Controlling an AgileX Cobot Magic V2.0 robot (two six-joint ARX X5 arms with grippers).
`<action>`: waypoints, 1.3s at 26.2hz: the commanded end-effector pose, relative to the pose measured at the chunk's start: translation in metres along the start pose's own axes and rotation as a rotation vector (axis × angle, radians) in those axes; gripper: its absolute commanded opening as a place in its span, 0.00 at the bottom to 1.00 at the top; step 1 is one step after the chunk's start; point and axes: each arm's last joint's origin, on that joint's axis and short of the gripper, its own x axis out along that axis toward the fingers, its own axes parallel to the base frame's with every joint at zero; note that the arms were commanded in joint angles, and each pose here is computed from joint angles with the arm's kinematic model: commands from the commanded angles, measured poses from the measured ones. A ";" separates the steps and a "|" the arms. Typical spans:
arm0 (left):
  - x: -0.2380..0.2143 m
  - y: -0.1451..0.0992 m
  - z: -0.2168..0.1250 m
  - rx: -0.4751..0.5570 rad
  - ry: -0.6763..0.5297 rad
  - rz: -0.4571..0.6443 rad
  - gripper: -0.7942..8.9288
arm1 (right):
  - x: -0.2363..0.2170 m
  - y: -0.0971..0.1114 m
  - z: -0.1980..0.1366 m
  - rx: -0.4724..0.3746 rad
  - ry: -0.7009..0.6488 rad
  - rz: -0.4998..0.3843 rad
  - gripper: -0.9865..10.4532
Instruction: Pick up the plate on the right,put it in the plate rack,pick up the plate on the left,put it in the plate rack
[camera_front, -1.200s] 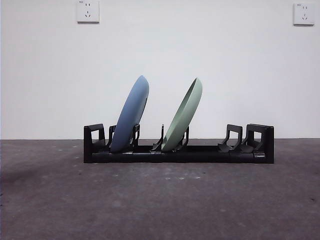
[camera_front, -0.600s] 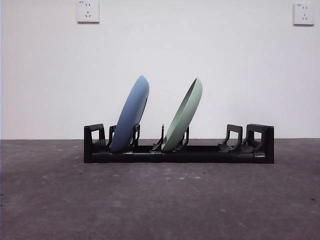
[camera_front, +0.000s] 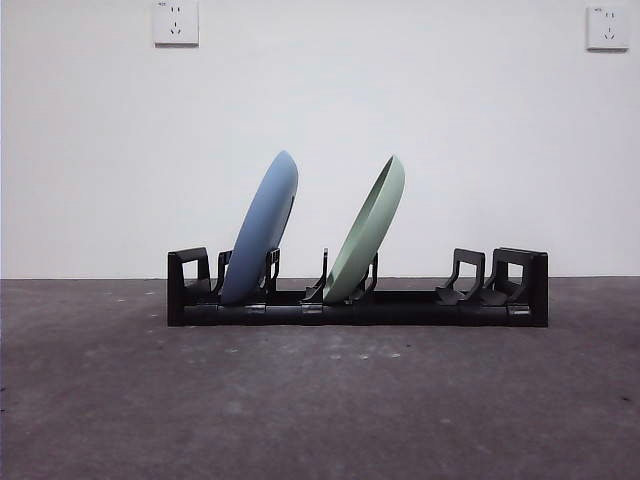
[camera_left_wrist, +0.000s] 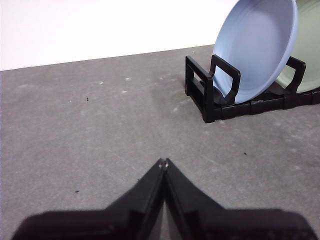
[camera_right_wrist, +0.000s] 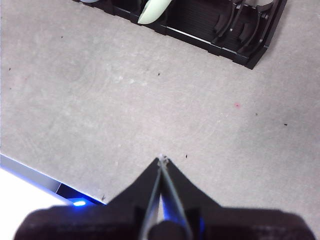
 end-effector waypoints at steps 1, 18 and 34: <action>0.001 0.000 -0.003 -0.014 0.004 0.005 0.08 | 0.002 0.000 -0.003 0.003 0.029 -0.004 0.09; 0.001 0.000 -0.003 -0.014 0.006 0.005 0.08 | -0.064 -0.043 -0.058 0.138 -0.741 -0.319 0.09; 0.001 0.000 -0.003 -0.014 0.006 0.005 0.08 | 0.119 -0.066 -0.175 0.177 -0.843 -0.436 0.09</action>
